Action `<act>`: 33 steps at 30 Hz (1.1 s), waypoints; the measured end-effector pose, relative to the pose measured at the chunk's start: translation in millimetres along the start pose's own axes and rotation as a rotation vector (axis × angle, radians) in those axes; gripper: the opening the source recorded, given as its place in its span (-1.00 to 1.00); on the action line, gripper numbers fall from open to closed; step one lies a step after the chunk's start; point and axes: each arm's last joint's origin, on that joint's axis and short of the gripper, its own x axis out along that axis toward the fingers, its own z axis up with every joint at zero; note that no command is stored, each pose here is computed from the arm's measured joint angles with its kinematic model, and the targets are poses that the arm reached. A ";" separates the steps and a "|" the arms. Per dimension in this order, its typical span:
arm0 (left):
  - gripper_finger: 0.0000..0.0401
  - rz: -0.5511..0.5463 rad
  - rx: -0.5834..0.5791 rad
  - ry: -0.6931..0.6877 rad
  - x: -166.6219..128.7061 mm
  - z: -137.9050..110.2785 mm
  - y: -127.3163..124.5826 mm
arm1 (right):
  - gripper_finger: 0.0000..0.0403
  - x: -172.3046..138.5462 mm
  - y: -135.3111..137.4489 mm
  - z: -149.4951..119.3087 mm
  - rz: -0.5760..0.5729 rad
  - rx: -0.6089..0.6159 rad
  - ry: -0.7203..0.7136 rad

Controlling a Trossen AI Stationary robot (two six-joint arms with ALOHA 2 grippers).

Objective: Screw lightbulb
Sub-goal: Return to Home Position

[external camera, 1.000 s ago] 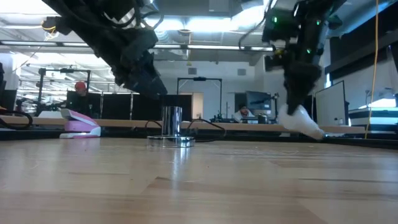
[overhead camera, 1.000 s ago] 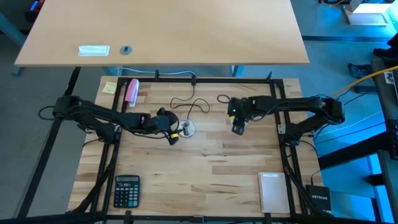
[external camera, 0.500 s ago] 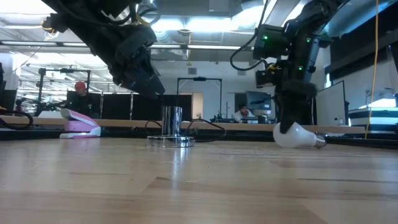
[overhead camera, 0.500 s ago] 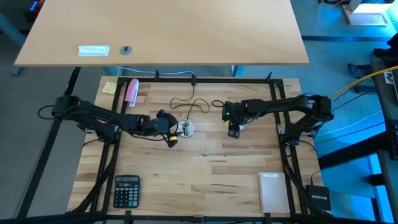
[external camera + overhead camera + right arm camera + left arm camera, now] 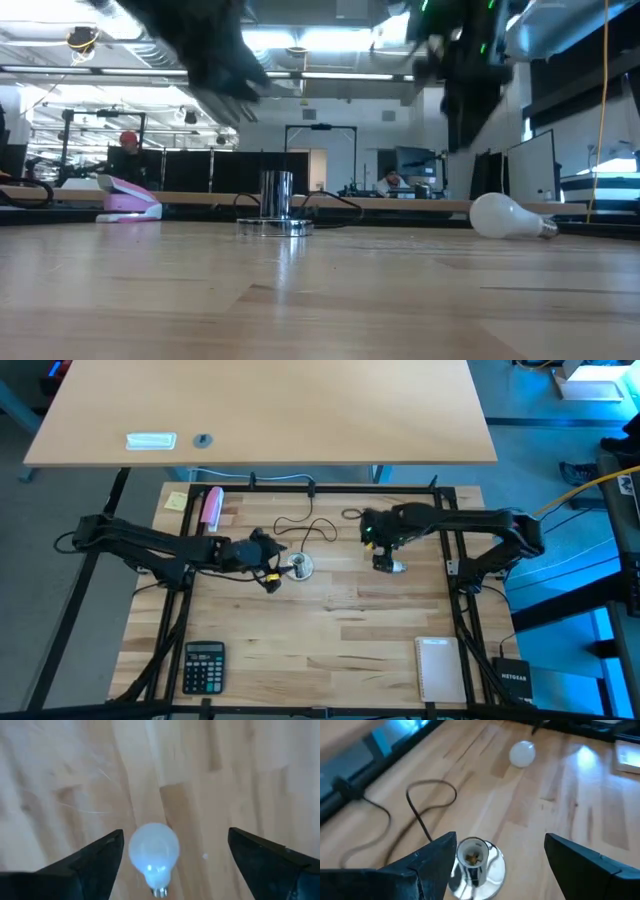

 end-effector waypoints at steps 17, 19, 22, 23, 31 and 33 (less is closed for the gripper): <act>-0.13 -0.101 -0.052 -0.251 -70.8 -43.6 38.2 | 0.70 -21.1 7.2 -95.4 0.200 0.176 -0.910; -0.16 -0.102 -0.085 -0.236 -70.4 -51.0 40.5 | 0.70 -17.7 8.0 -101.9 0.230 0.211 -0.910; -0.19 -0.102 -0.141 -0.214 -67.0 -59.9 41.7 | 0.70 -9.3 9.9 -108.5 0.261 0.188 -0.914; -0.20 -0.105 -0.116 -0.231 -65.3 -61.9 41.4 | 0.70 -4.2 10.4 -111.3 0.266 0.187 -0.905; -0.18 -0.201 0.005 -0.385 -67.6 -85.7 41.5 | 0.70 11.1 12.7 -142.7 0.310 0.248 -1.009; -0.19 -0.205 -0.003 -0.402 -69.5 -92.4 45.0 | 0.70 11.0 12.5 -150.2 0.300 0.253 -1.051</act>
